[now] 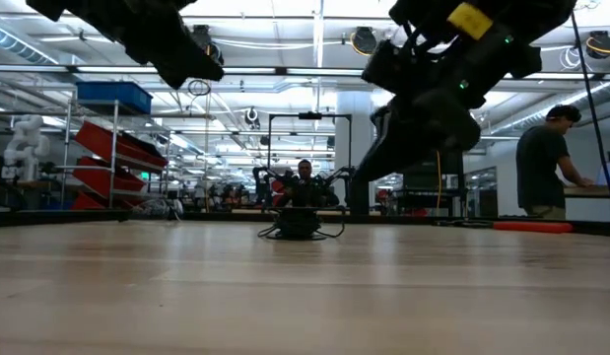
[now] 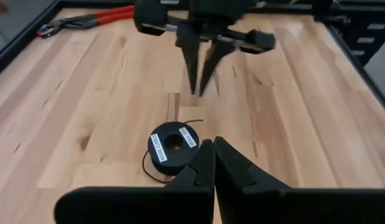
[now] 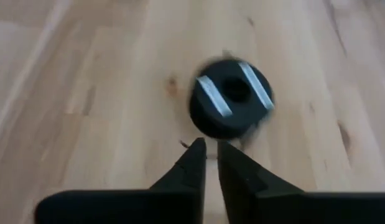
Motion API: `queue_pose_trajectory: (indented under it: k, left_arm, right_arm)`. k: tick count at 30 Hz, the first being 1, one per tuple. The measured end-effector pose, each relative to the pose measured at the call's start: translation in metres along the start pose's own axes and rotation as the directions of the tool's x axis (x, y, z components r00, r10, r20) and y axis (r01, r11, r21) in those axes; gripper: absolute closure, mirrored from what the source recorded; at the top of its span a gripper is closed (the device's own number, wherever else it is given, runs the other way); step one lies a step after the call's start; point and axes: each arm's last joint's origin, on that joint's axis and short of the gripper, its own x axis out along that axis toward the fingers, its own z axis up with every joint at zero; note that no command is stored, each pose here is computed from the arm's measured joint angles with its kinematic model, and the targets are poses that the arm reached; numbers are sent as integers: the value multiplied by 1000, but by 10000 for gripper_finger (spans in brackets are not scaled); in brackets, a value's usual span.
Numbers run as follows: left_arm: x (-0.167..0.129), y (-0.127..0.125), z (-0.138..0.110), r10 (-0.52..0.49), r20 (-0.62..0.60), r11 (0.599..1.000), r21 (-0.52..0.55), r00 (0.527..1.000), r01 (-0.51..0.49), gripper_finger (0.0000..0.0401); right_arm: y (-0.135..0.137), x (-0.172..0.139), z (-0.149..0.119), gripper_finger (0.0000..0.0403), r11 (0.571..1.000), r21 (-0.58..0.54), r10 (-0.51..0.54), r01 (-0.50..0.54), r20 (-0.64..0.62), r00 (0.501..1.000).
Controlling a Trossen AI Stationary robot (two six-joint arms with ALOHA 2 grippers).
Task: Coil cords
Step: Uncoil the black cable wire from the spool
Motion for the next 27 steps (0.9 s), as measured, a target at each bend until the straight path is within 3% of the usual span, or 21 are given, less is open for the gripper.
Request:
queue_pose_trajectory:
  k: [6,15,20,27]
  left_arm:
    - [14,-1,-5,3,-28,999,54,1000,-2,401]
    - [20,-1,-6,7,-28,992,128,1000,-3,401]
    - [20,-2,-3,5,1,983,185,1000,-5,401]
    - [20,3,0,21,21,975,219,1000,-25,401]
  right_arm:
    - [11,10,1,308,966,-257,-7,22,58,998]
    - [8,26,-4,209,872,-458,-158,171,67,985]
    - [5,37,-8,194,816,-546,-175,190,81,981]
    - [2,45,-12,204,775,-602,-184,193,78,980]
